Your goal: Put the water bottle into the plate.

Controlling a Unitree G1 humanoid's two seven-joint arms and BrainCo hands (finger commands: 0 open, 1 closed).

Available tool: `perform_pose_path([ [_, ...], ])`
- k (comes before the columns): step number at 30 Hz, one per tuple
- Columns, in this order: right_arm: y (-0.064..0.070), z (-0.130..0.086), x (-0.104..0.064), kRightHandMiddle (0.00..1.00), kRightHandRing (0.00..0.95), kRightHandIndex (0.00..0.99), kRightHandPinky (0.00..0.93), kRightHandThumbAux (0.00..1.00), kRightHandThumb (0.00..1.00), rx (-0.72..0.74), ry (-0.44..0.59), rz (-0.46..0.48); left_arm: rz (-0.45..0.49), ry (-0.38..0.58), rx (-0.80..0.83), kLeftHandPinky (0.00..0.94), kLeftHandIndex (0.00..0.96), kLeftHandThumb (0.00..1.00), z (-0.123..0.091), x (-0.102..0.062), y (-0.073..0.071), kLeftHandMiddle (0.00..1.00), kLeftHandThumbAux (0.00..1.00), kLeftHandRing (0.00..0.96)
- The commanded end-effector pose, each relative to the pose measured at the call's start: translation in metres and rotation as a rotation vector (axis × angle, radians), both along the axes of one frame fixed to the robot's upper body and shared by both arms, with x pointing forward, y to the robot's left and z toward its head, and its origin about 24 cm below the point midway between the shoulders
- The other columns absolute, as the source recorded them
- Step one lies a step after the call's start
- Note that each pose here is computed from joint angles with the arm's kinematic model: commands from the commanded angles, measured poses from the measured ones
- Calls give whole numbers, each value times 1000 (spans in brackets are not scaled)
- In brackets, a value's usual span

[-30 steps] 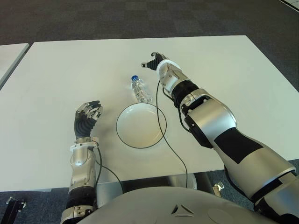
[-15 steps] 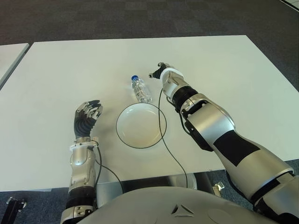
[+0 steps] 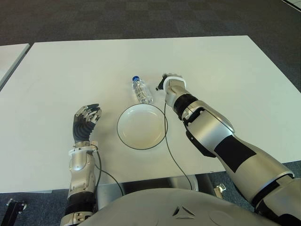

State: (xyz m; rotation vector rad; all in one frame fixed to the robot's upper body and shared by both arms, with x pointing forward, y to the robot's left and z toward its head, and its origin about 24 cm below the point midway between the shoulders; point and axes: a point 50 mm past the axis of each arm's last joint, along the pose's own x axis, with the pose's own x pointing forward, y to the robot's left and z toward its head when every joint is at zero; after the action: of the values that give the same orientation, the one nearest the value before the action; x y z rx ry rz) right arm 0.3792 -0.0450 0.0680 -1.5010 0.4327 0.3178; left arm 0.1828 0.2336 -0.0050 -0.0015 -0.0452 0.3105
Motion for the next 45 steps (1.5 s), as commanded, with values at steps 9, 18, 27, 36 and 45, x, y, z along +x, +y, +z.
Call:
perform_pose_path([
  [9,116,-65,-98,0,0,0,22,446,163,-66,199,414,36,16,-30,351,412,702,-1,-10,2,347,725,345],
  [18,116,-65,-97,0,0,0,2,443,193,-88,178,466,39,18,-33,355,411,700,-1,-13,0,343,725,338],
  [27,92,-42,-59,0,0,0,44,474,215,-41,70,416,41,11,-58,359,410,699,-1,-15,-3,340,724,334],
  [36,76,-15,-33,94,132,13,275,570,238,192,-107,280,34,30,-56,365,410,699,-2,-16,-3,336,724,334],
  [45,39,-4,-15,464,514,327,572,707,531,656,-317,126,6,42,-29,372,410,700,-4,-11,-4,327,725,338],
])
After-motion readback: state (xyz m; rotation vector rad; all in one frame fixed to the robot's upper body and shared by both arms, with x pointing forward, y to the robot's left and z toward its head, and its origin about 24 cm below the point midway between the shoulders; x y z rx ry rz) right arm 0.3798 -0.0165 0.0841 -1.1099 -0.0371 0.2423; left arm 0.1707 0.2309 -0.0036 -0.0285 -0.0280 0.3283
